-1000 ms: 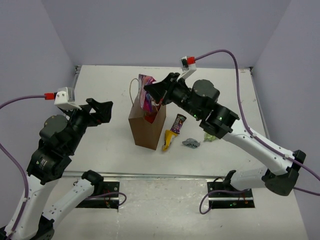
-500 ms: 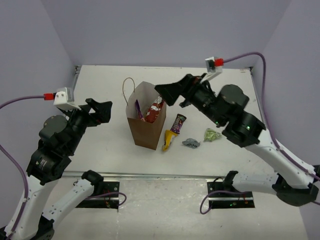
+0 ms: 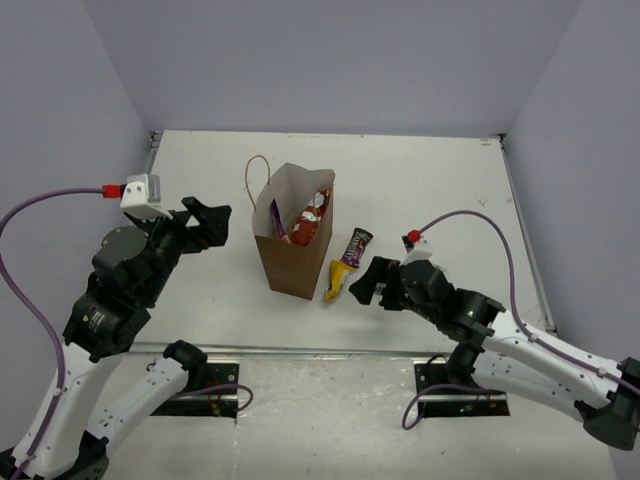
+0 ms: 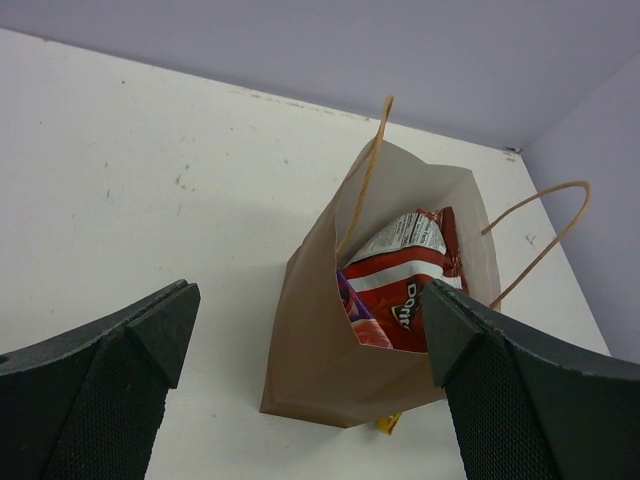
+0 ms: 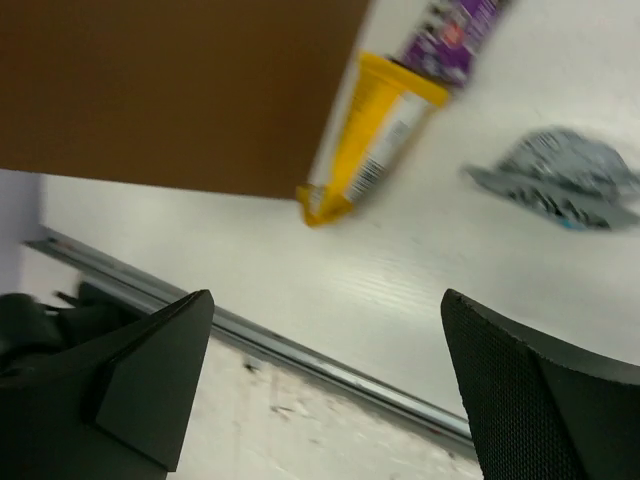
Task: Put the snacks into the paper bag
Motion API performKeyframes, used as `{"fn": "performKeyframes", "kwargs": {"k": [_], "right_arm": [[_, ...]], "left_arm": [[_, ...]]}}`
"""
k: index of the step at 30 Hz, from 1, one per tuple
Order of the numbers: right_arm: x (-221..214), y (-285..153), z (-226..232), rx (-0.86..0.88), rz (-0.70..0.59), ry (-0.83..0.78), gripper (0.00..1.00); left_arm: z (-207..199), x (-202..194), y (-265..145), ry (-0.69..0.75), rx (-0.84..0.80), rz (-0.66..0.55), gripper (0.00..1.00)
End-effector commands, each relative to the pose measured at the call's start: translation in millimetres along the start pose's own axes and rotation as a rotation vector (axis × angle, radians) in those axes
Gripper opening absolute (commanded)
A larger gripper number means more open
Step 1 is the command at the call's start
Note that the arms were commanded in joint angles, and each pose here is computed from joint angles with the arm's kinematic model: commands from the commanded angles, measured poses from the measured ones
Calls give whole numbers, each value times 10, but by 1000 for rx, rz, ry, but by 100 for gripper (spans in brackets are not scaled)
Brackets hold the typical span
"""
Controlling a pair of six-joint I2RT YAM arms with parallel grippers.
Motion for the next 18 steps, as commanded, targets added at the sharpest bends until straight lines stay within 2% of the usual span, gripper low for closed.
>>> {"fn": "performKeyframes", "kwargs": {"k": [1,6,9,14,18], "right_arm": [[-256,40,-219,-60,58,94,99],[-279,54,-656,-278,47,-15,99],[-249,65,-776,-357,32,-24,99],[-169,138,-1076,-471,13,13,99],[-77,242,-1268,-465,10,79,99]], "left_arm": [[-51,54,10,-5,-27,-27,100],[-22,0,1,1,-24,-22,100],[-10,-49,21,5,-23,-11,100],[-20,-120,62,14,-32,9,100],[-11,-148,69,19,-31,15,100]]}}
Point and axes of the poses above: each gripper's point midway between its finger pads, its own y axis out along the fingers, its own z axis along the line the jaws close on, x = y × z, the point moved 1 cm from there along -y, back along the fingers, and after that the axes turned 1 degree about y, right-handed, at the moved point
